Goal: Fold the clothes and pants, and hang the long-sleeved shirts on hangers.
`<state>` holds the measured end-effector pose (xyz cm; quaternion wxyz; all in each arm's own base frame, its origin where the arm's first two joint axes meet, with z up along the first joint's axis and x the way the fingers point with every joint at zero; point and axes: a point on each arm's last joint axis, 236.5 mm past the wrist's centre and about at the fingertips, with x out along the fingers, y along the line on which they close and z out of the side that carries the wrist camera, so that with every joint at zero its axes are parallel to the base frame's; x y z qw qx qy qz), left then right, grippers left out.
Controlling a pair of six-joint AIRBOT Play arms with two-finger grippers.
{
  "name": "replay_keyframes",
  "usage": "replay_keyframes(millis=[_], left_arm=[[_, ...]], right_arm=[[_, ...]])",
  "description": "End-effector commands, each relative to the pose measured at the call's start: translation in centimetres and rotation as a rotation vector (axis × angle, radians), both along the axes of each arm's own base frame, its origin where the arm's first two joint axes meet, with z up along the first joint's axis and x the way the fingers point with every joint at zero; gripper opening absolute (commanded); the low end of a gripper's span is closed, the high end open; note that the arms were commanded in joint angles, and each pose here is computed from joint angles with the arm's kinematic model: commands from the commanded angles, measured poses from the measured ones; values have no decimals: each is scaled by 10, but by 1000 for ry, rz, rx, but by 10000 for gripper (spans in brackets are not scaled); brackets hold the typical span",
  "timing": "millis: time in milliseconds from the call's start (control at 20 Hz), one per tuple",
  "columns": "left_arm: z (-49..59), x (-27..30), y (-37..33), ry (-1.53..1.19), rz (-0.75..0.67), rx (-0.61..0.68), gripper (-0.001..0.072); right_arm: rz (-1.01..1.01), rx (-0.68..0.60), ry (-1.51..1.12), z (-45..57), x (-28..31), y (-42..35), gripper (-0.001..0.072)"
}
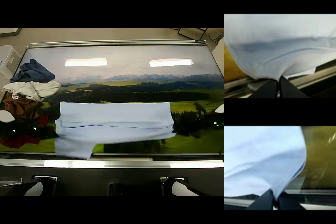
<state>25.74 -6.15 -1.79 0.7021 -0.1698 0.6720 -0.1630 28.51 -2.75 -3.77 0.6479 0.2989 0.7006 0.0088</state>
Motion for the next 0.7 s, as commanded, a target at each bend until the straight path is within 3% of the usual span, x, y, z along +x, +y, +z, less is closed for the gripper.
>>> replay_keyframes(millis=[0, 150, 400, 650], left_arm=[[26, 73, 16, -143, 85, 29, 22], [19, 119, 25, -135, 101, 28, 22], [7, 183, 20, -145, 131, -35, 23], [-43, 191, -9, -62, 98, -62, 24]], right_arm=[[3, -109, -122, 11, 60, -5, 47], [-61, -156, -150, -2, 108, -10, 47], [-111, -108, -144, -29, 141, -10, 49], [-185, -9, -149, -48, 159, 6, 61]])
